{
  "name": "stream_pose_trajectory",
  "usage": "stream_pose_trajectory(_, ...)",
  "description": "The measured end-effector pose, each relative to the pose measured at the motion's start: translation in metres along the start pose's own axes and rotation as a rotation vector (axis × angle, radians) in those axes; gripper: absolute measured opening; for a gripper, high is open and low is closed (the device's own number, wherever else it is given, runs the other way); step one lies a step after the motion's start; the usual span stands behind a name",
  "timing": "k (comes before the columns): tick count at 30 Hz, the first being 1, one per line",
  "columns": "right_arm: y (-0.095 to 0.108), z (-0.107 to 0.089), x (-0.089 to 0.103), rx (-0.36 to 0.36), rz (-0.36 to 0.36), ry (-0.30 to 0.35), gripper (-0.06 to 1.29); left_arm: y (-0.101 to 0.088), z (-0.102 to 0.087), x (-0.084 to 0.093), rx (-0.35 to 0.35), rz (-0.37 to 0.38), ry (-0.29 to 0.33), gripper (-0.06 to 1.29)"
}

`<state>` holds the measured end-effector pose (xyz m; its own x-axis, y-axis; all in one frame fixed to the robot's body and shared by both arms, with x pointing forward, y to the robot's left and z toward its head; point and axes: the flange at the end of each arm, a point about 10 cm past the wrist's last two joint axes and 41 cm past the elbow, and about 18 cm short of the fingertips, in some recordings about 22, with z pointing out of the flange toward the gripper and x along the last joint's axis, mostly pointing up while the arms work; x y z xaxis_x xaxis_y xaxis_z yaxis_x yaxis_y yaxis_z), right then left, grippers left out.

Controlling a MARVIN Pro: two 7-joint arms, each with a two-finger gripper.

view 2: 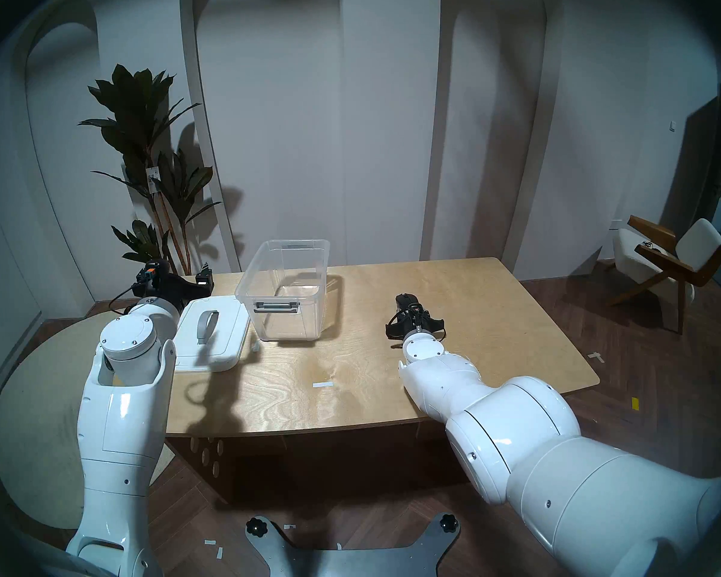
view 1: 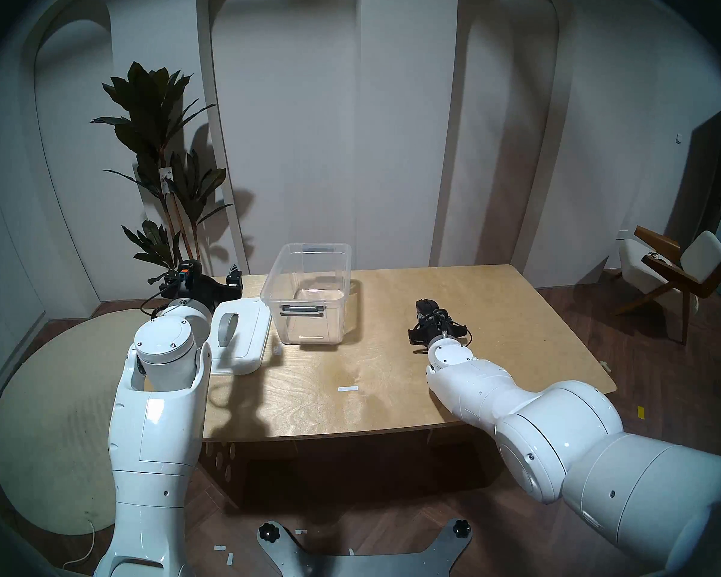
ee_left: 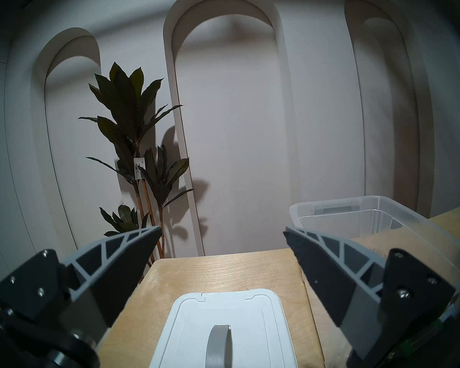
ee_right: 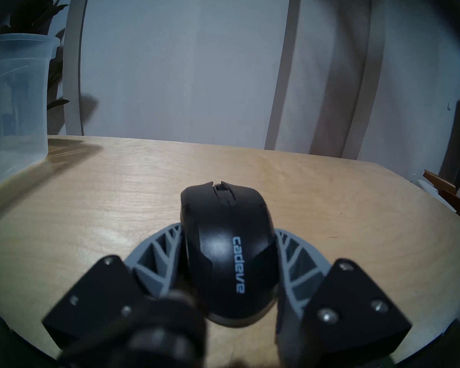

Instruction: Open a storage container and put mouse inside

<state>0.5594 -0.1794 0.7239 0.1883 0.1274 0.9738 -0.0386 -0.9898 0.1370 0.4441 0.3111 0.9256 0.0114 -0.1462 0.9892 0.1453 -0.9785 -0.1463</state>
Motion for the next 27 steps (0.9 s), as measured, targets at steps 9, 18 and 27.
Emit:
stream_pose_trajectory(9,-0.006,-0.009,0.002,-0.045,-0.024,0.127,0.51,0.000,0.000,0.000,0.000,0.001,0.000,1.25)
stream_pose_trajectory(18,-0.014,-0.005,0.031,-0.056,0.016,0.262,0.51,0.000,0.000,0.000,-0.001,0.001,0.000,1.25)
stream_pose_trajectory(27,-0.025,0.002,0.080,-0.047,0.079,0.409,0.51,0.000,0.000,0.000,-0.003,0.003,-0.001,1.25)
